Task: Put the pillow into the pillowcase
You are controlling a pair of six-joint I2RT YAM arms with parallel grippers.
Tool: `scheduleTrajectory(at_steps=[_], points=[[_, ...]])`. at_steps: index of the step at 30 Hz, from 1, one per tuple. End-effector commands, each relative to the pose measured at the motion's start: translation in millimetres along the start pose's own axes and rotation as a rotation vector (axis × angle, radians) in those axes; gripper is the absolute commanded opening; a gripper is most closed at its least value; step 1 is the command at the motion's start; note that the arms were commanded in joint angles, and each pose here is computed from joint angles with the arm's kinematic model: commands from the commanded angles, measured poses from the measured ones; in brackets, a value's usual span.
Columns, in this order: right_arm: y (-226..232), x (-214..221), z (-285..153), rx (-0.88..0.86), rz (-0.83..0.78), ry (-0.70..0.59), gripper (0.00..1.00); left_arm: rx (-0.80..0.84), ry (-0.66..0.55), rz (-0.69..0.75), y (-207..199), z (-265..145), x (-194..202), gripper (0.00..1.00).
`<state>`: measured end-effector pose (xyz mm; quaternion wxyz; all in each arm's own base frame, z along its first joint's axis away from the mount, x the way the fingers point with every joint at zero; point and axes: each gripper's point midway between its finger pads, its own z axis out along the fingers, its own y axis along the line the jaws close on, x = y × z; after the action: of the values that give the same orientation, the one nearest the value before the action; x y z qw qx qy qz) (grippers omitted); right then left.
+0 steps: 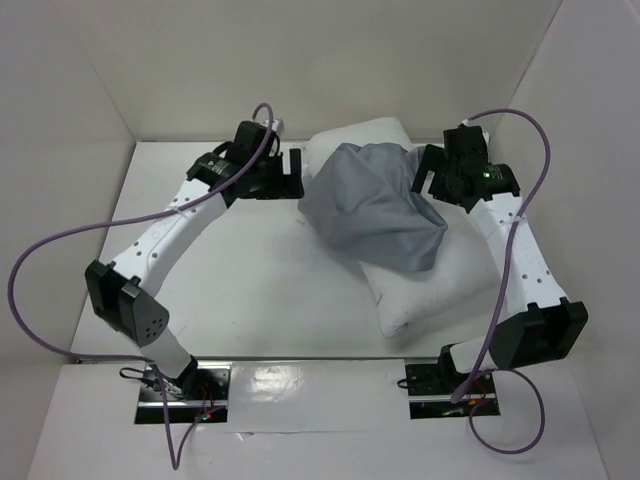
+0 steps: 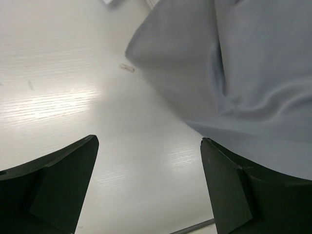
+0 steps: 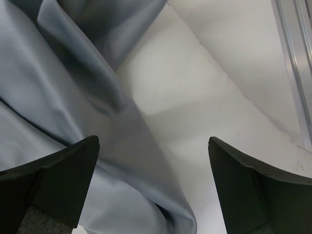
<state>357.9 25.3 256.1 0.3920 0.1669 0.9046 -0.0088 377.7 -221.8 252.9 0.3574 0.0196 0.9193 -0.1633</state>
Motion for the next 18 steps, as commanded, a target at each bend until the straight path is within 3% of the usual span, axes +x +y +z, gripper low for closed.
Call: scheduleTrajectory(at_steps=[1,11,14,18], points=[[-2.7,-14.5,-17.4,-0.022,0.027,-0.082,1.0,-0.119,-0.04,0.052,25.3,-27.8,-2.2,0.99],[56.7,1.0,-27.2,-0.178,-0.115,-0.073,1.0,-0.136,-0.003,-0.046,48.7,-29.2,8.1,0.96],[77.6,8.0,-31.5,-0.196,-0.166,-0.07,1.0,-0.076,0.056,-0.099,55.3,-14.5,22.6,0.96],[103.7,19.9,-25.2,-0.224,-0.215,-0.063,1.0,0.17,0.167,-0.169,24.8,23.7,44.4,0.97]])
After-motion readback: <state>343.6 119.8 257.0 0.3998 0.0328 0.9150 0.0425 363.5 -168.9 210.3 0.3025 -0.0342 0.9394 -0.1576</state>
